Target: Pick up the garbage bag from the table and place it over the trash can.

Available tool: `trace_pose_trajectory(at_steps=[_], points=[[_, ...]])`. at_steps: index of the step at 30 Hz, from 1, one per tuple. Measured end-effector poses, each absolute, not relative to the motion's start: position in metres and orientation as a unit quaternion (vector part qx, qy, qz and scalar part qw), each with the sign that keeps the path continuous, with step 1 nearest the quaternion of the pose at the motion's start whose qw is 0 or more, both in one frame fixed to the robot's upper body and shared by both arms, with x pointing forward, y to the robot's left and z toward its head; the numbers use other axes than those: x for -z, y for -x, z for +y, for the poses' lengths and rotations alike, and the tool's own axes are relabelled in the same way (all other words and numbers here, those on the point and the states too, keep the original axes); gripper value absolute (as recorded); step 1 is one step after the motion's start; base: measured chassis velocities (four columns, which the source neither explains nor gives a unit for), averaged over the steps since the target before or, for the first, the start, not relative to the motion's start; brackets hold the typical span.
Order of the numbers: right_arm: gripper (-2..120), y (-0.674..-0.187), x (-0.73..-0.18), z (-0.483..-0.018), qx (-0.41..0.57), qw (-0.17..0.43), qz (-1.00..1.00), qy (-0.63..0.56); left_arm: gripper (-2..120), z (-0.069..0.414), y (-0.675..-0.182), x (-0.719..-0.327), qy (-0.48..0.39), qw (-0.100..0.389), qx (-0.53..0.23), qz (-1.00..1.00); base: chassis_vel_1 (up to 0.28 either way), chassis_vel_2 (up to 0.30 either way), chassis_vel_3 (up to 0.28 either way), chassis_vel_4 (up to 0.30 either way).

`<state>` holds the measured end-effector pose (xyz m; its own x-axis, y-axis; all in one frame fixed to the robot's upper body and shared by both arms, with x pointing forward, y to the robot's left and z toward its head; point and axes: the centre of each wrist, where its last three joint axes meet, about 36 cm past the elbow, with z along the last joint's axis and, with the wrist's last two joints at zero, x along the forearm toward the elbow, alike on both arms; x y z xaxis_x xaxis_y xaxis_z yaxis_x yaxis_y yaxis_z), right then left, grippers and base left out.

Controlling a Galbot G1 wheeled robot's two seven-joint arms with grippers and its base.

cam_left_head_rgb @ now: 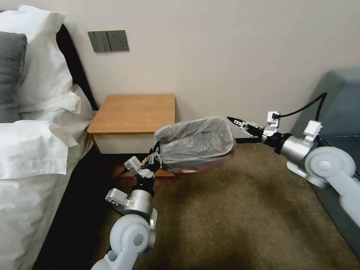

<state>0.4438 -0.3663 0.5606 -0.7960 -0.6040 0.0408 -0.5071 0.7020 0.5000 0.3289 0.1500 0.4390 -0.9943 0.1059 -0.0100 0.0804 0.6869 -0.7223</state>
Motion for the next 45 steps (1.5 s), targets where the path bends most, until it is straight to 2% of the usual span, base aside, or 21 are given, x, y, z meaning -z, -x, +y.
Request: trace_pose_trajectory(at_steps=[1, 4, 5, 7, 8, 9, 12, 13, 16, 17, 19, 21, 23, 25, 26, 29, 34, 45], points=[[44, -0.444, -0.561, -0.366, 0.239, 0.101, -0.917, -0.303, 11, 0.150, -0.329, -0.439, 0.051, 0.016, -0.392, -0.918, 0.000, 0.000, 0.000, 0.000], [58, -0.438, -0.591, -0.366, 0.195, 0.072, -0.922, -0.325, 11, 0.148, -0.328, -0.437, 0.050, 0.020, -0.366, -0.929, 0.000, 0.000, 0.000, 0.000], [58, -0.438, -0.591, -0.366, 0.195, 0.072, -0.922, -0.325, 11, 0.148, -0.328, -0.437, 0.050, 0.020, -0.366, -0.929, 0.000, 0.000, 0.000, 0.000], [68, -0.436, -0.610, -0.352, 0.111, 0.064, -0.920, -0.369, 11, 0.146, -0.326, -0.437, 0.055, 0.019, -0.355, -0.933, 0.000, 0.000, 0.000, 0.000], [69, -0.440, -0.615, -0.346, 0.047, 0.060, -0.913, -0.401, 11, 0.144, -0.325, -0.437, 0.057, 0.017, -0.347, -0.936, 0.000, 0.000, 0.000, 0.000], [69, -0.440, -0.615, -0.346, 0.047, 0.060, -0.913, -0.401, 11, 0.144, -0.325, -0.437, 0.057, 0.017, -0.347, -0.936, 0.000, 0.000, 0.000, 0.000], [56, -0.459, -0.628, -0.320, -0.080, 0.065, -0.862, -0.496, 11, 0.140, -0.322, -0.437, 0.060, 0.012, -0.329, -0.942, 0.000, 0.000, 0.000, 0.000], [56, -0.459, -0.628, -0.320, -0.080, 0.065, -0.862, -0.496, 11, 0.140, -0.322, -0.437, 0.060, 0.012, -0.329, -0.942, 0.000, 0.000, 0.000, 0.000], [43, -0.475, -0.634, -0.273, -0.145, 0.068, -0.822, -0.546, 11, 0.137, -0.319, -0.435, 0.060, 0.003, -0.305, -0.950, 0.000, 0.000, 0.000, 0.000], [43, -0.475, -0.634, -0.273, -0.145, 0.068, -0.822, -0.546, 11, 0.137, -0.319, -0.435, 0.060, 0.003, -0.305, -0.950, 0.000, 0.000, 0.000, 0.000], [32, -0.484, -0.639, -0.236, -0.200, 0.063, -0.792, -0.574, 11, 0.135, -0.319, -0.435, 0.061, -0.004, -0.293, -0.954, 0.000, 0.000, 0.000, 0.000], [28, -0.485, -0.640, -0.223, -0.213, 0.068, -0.782, -0.581, 11, 0.135, -0.319, -0.436, 0.061, -0.007, -0.290, -0.955, 0.000, 0.000, 0.000, 0.000], [17, -0.488, -0.639, -0.202, -0.236, 0.087, -0.766, -0.591, 11, 0.134, -0.319, -0.437, 0.062, -0.017, -0.281, -0.958, 0.000, 0.000, 0.000, 0.000], [13, -0.490, -0.639, -0.197, -0.244, 0.092, -0.761, -0.594, 11, 0.135, -0.319, -0.437, 0.062, -0.021, -0.277, -0.959, 0.000, 0.000, 0.000, 0.000], [7, -0.492, -0.643, -0.187, -0.268, 0.104, -0.745, -0.602, 11, 0.135, -0.319, -0.438, 0.063, -0.031, -0.268, -0.961, 0.000, 0.000, 0.000, 0.000], [0, -0.497, -0.646, -0.178, -0.289, 0.115, -0.735, -0.603, 11, 0.136, -0.319, -0.440, 0.065, -0.039, -0.263, -0.962, 0.000, 0.000, 0.000, 0.000], [0, -0.519, -0.648, -0.170, -0.335, 0.136, -0.728, -0.583, 11, 0.135, -0.317, -0.441, 0.065, -0.054, -0.253, -0.964, 0.000, 0.000, 0.000, 0.000], [0, -0.535, -0.627, -0.156, -0.357, 0.174, -0.730, -0.556, 11, 0.134, -0.316, -0.446, 0.064, -0.061, -0.260, -0.962, 0.000, 0.000, 0.000, 0.000]])
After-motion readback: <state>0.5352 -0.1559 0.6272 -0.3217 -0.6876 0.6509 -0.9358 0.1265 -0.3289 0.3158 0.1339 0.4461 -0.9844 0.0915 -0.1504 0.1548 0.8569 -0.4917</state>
